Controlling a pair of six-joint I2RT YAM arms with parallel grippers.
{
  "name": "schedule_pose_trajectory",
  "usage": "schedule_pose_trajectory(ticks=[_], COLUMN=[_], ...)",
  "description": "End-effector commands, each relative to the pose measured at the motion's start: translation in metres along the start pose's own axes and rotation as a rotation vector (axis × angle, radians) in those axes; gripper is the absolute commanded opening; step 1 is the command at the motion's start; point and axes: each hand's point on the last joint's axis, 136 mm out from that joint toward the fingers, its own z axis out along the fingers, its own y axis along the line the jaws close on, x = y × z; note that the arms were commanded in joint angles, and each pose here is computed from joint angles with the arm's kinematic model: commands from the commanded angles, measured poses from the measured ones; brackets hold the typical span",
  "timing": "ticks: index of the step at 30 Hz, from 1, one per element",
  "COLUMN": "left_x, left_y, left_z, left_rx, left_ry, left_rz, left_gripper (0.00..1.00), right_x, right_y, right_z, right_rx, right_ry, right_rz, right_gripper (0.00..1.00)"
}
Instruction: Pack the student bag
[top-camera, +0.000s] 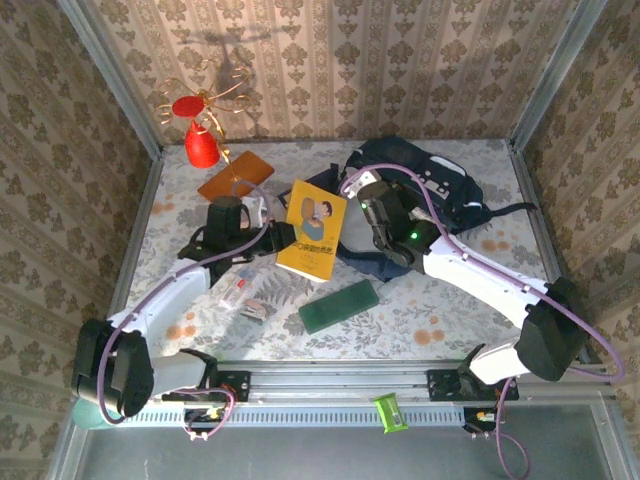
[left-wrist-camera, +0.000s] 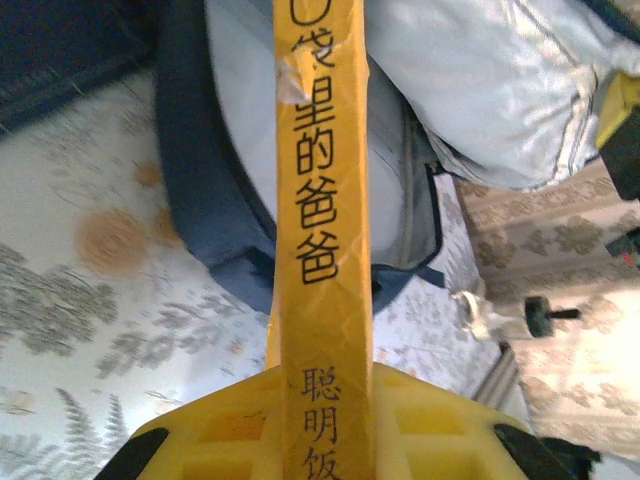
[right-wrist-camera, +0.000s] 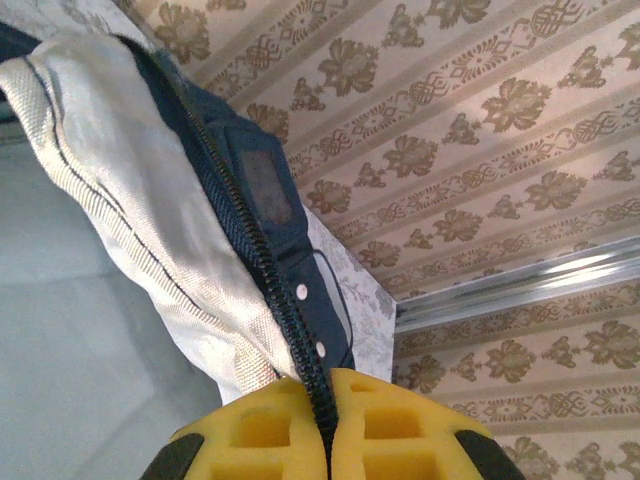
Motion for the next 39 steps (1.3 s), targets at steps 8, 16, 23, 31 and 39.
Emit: schedule_pose_trajectory(ticks=[8,16,23,31,39], left_x=[-0.021,-0.042,-0.066,-0.078,-0.084], left_y=[-0.044,-0.053,-0.053,-0.048,-0.025], left_z=[0.076,0.129,0.158,0.173,0.195], left_rx=[0.195,0.243,0.282,0.254,0.194], left_ry=[0.067,0.090,0.079,0.053,-0.010], left_rz=[-0.182,-0.245,-0.301,-0.322,-0.321], left_gripper=[0.00,0.00,0.00,0.00,0.00], right_x=[-0.044,-0.046,-0.048,-0.056,-0.063], right_y=[-0.049,-0.049,-0.049,-0.062,-0.064], right_z=[-0.023,-0.018,-0.019,-0.022,-0.024], right_rx=[0.011,-0.032,-0.062,-0.082,-0.175], right_ry=[-0.145,-0.158,-0.175,-0.198,-0.249], right_rz=[0.225,0.269,0.303,0.349,0.426], right_gripper=[0.00,0.00,0.00,0.00,0.00])
